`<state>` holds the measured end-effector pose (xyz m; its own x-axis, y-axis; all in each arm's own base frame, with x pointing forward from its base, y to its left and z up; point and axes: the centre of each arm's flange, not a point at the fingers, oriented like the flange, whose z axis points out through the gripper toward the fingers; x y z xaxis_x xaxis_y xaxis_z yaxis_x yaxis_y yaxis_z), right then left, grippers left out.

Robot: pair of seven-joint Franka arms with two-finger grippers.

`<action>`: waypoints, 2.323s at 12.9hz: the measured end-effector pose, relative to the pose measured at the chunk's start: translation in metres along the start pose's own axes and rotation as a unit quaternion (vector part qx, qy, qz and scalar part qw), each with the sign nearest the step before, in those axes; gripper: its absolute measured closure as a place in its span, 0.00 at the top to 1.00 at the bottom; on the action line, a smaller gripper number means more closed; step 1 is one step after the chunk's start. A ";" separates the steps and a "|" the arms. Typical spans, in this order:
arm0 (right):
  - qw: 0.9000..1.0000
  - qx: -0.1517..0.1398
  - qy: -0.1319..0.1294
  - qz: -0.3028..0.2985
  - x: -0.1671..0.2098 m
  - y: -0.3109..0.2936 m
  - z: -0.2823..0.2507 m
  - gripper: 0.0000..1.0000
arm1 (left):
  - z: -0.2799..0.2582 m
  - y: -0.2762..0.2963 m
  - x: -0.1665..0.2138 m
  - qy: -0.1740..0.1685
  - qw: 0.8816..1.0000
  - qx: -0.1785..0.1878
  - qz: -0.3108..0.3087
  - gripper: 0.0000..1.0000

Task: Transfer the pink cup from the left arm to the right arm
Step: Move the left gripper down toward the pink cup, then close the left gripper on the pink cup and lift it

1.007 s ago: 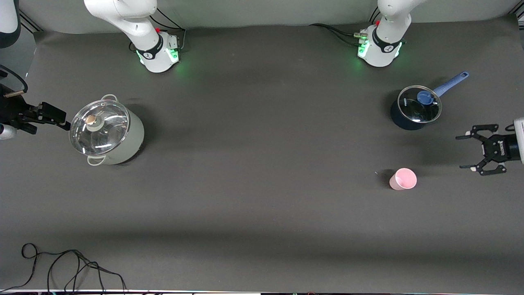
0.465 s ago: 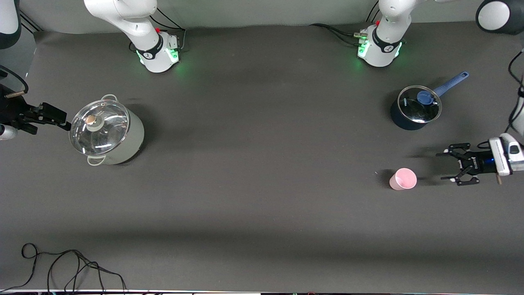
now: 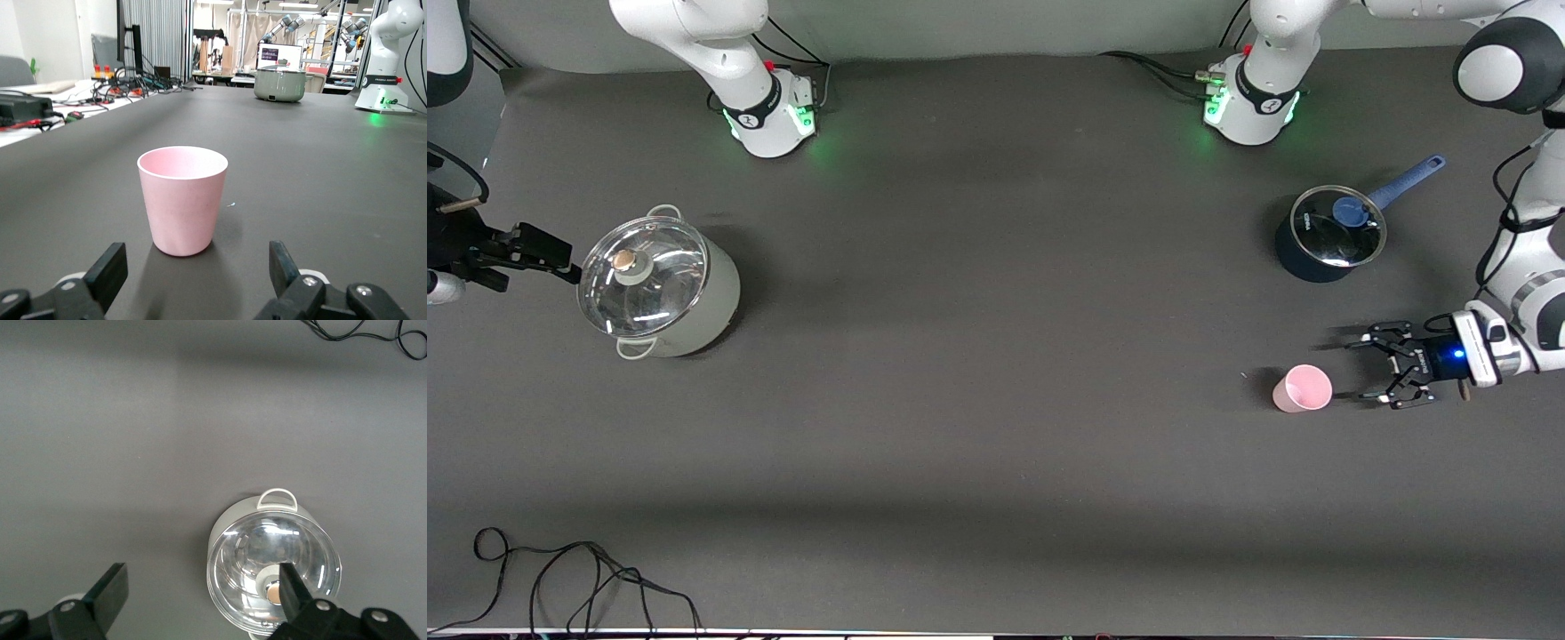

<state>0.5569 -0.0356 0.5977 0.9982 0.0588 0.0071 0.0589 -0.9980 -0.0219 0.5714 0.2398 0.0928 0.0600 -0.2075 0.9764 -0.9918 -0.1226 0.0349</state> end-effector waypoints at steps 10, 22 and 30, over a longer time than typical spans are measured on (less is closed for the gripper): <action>1.000 0.000 0.000 0.000 0.000 0.000 0.000 1.00 | 0.066 -0.009 -0.011 0.041 0.999 -0.015 0.026 0.99; 1.000 0.000 0.000 0.001 -0.003 0.001 -0.007 1.00 | 0.115 -0.022 -0.012 0.049 0.998 -0.009 0.027 0.93; 1.000 0.000 0.000 0.007 -0.004 0.008 -0.008 1.00 | 0.155 -0.035 0.010 0.058 0.996 -0.037 0.050 0.67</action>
<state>0.5532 -0.0436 0.6060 0.9990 0.0447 0.0077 0.0448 -0.9987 -0.0224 0.6244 0.0912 0.0681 -0.0492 -0.1017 0.9936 -0.9980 -0.0336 -0.0529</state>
